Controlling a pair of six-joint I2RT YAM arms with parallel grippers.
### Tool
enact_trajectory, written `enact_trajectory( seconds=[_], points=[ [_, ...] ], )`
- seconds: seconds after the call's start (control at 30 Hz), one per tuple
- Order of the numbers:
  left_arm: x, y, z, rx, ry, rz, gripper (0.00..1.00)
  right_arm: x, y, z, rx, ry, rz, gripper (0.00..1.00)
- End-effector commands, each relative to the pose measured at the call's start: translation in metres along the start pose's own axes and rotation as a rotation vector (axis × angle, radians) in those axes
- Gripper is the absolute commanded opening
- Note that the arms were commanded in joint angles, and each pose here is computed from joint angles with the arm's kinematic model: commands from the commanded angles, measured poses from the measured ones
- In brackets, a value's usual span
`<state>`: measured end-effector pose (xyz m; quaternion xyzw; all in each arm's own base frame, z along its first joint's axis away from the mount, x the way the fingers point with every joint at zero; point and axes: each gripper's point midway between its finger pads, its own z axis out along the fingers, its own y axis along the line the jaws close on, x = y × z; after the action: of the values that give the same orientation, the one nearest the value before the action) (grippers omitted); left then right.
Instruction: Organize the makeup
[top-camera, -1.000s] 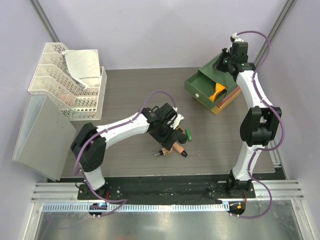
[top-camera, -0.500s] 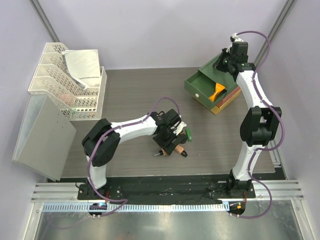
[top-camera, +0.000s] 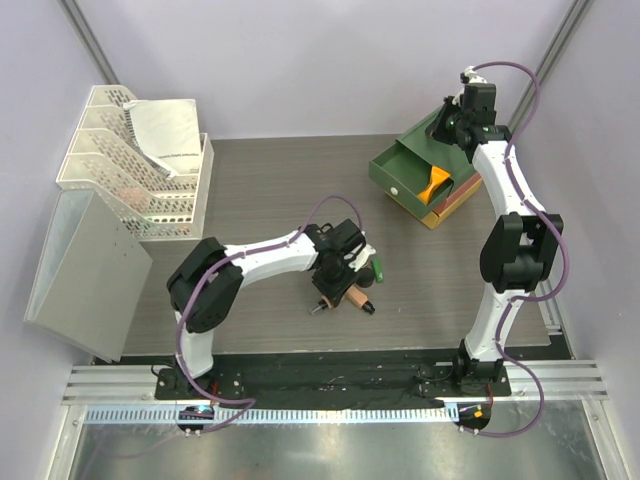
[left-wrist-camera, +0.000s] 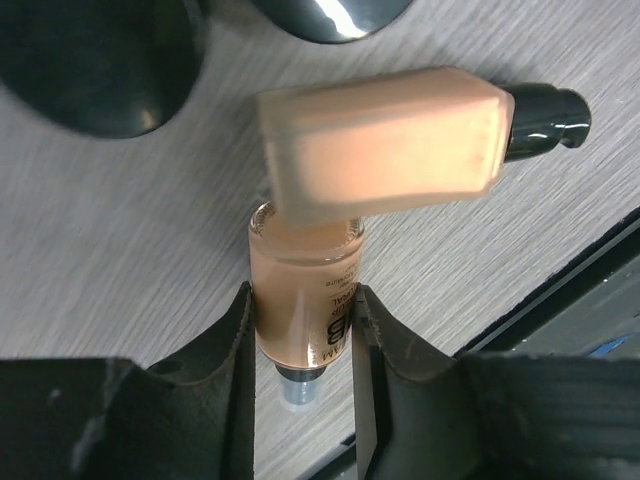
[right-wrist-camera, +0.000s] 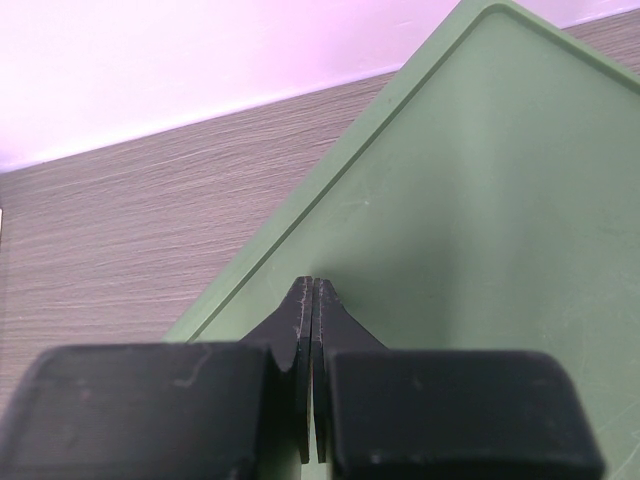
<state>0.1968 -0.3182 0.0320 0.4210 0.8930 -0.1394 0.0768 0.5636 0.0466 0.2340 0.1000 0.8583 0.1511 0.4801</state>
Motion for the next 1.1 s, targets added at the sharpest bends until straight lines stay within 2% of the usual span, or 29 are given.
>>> enact_trajectory(
  seconds=[0.0,0.27,0.3,0.33,0.5,0.57,0.6,0.7,0.83,0.97,1.07],
  points=[
    [-0.065,-0.007,-0.077,-0.052,-0.261,0.005,0.00,0.162,-0.060,-0.001,0.198,0.542,0.031,0.01],
    [-0.172,-0.026,-0.158,0.033,-0.559,-0.108,0.00,0.162,-0.059,-0.001,0.195,0.543,0.033,0.01],
    [-0.191,-0.031,-0.178,0.061,-0.620,-0.114,0.00,0.162,-0.059,-0.001,0.196,0.544,0.035,0.01],
    [-0.200,-0.031,-0.174,0.083,-0.624,-0.128,0.00,0.162,-0.059,-0.001,0.196,0.544,0.035,0.01],
    [-0.256,-0.035,-0.211,0.305,-0.824,-0.277,0.00,0.162,-0.058,-0.002,0.192,0.544,0.036,0.01],
    [-0.277,-0.038,-0.230,0.409,-0.928,-0.280,0.00,0.164,-0.058,-0.002,0.192,0.547,0.037,0.01],
    [-0.283,-0.036,-0.233,0.449,-0.946,-0.333,0.00,0.164,-0.058,-0.002,0.191,0.549,0.039,0.01],
    [-0.307,-0.034,-0.243,0.480,-1.018,-0.354,0.00,0.164,-0.058,-0.002,0.191,0.549,0.039,0.01],
    [-0.333,-0.027,-0.252,0.584,-1.093,-0.464,0.00,0.164,-0.057,-0.002,0.190,0.549,0.039,0.01],
    [-0.356,-0.025,-0.272,0.638,-1.173,-0.470,0.00,0.165,-0.058,-0.003,0.193,0.551,0.036,0.01],
    [-0.364,-0.019,-0.269,0.648,-1.180,-0.486,0.00,0.164,-0.058,-0.003,0.192,0.550,0.034,0.01]
  ],
)
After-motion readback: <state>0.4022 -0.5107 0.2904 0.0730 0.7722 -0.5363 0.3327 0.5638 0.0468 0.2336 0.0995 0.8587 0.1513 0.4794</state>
